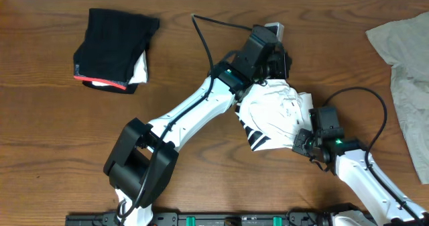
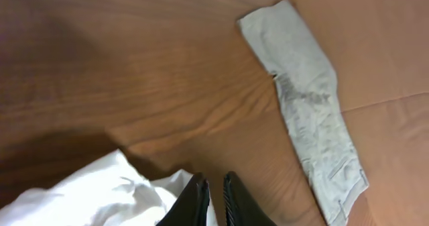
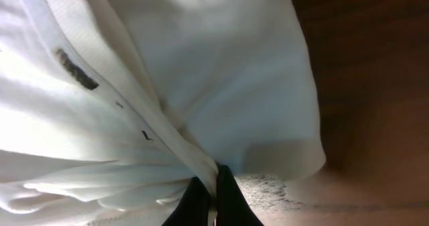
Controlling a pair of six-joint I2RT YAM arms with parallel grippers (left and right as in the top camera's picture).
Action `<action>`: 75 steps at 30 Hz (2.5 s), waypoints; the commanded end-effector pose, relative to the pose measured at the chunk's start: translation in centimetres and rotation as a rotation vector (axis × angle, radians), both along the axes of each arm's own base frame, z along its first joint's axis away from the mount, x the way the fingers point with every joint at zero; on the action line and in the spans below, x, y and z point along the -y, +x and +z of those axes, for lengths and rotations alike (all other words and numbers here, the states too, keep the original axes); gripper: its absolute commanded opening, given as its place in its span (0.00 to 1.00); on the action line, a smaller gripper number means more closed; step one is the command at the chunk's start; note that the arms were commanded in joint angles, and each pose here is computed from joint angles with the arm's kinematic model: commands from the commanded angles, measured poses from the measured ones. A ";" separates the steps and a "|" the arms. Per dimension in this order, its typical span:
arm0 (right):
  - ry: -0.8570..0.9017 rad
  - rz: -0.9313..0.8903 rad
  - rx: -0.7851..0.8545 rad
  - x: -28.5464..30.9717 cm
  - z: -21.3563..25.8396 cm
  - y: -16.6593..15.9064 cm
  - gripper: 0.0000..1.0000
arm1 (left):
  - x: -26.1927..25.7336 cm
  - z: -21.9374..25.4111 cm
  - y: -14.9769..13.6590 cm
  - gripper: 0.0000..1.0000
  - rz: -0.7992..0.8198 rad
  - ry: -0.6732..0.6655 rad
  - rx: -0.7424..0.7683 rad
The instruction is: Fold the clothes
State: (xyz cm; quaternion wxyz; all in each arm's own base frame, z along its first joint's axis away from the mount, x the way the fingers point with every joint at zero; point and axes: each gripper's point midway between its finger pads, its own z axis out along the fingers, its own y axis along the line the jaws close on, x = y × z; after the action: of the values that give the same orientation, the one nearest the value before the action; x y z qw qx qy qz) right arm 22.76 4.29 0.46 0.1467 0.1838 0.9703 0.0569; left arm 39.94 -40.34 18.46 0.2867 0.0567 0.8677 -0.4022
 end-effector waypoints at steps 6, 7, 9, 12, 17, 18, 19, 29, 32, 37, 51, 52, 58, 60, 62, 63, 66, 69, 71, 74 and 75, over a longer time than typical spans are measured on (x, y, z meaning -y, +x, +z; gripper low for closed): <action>-0.008 0.074 0.070 -0.2 2.6 1.8 0.20 | -4.4 0.3 2.4 0.13 0.062 0.116 0.014; -0.016 0.096 0.087 -0.3 3.5 2.3 0.23 | -5.8 0.1 2.7 0.13 0.085 0.134 -0.009; -0.031 0.137 0.125 -0.4 5.4 3.2 0.33 | -8.9 -0.2 3.1 0.17 0.134 0.170 -0.064; -0.040 0.193 0.180 -0.8 8.4 4.4 0.41 | -14.4 -0.6 3.3 0.17 0.220 0.228 -0.163; 0.015 0.259 0.236 -2.3 11.5 5.9 0.48 | -22.1 -1.8 2.3 0.21 0.348 0.302 -0.333; 0.035 0.272 0.247 -2.8 11.6 6.3 0.49 | -23.3 -2.3 1.9 0.22 0.367 0.317 -0.372; 0.051 0.281 0.256 -3.1 11.6 6.6 0.51 | -24.3 -2.7 1.4 0.22 0.382 0.332 -0.408; 0.211 0.338 0.258 -6.6 9.0 9.7 0.53 | -28.3 -5.1 -2.7 0.33 0.407 0.513 -0.571; 0.248 0.375 0.270 -7.6 8.1 10.7 0.53 | -29.6 -5.4 -3.4 0.37 0.433 0.578 -0.588; 0.250 0.371 0.231 -7.7 6.0 11.2 0.21 | -30.3 -5.8 -4.3 0.39 0.440 0.622 -0.614; 0.070 0.402 0.358 -3.9 8.6 14.4 0.01 | -30.6 -6.8 -5.2 0.40 0.434 0.644 -0.645; 0.046 0.392 0.364 -3.2 8.6 14.7 0.01 | -30.6 -7.0 -5.3 0.40 0.433 0.646 -0.649; -0.019 0.376 0.439 -1.2 9.5 16.5 0.01 | -30.7 -7.9 -5.7 0.41 0.430 0.654 -0.664; -0.034 0.375 0.458 -0.7 9.5 17.1 0.01 | -30.7 -7.9 -5.7 0.40 0.430 0.653 -0.663; -0.047 0.389 0.462 -0.5 9.0 17.6 0.01 | -30.7 -7.9 -5.6 0.40 0.431 0.652 -0.660; -0.053 0.397 0.460 -0.5 8.6 17.8 0.01 | -30.7 -7.9 -5.6 0.41 0.431 0.651 -0.659; -0.066 0.420 0.447 -0.4 6.9 18.4 0.01 | -30.7 -7.9 -5.5 0.40 0.432 0.650 -0.657; -0.089 0.417 0.423 0.0 5.3 18.8 0.01 | -30.7 -7.9 -5.5 0.40 0.431 0.651 -0.657; -0.096 0.412 0.406 0.3 4.6 18.8 0.01 | -30.7 -7.9 -5.5 0.40 0.431 0.651 -0.657; -0.139 0.383 0.378 1.4 4.1 18.6 0.01 | -30.7 -7.9 -5.5 0.41 0.431 0.651 -0.657; -0.173 0.363 0.368 2.1 4.0 18.6 0.01 | -30.7 -7.9 -5.5 0.40 0.431 0.651 -0.657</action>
State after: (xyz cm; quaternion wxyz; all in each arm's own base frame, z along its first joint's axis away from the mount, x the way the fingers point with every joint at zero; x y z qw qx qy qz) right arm 40.80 4.29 4.10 0.3148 -0.0288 0.9452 0.0815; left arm 34.63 -9.99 10.63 0.0430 -0.1731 0.9828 -0.0470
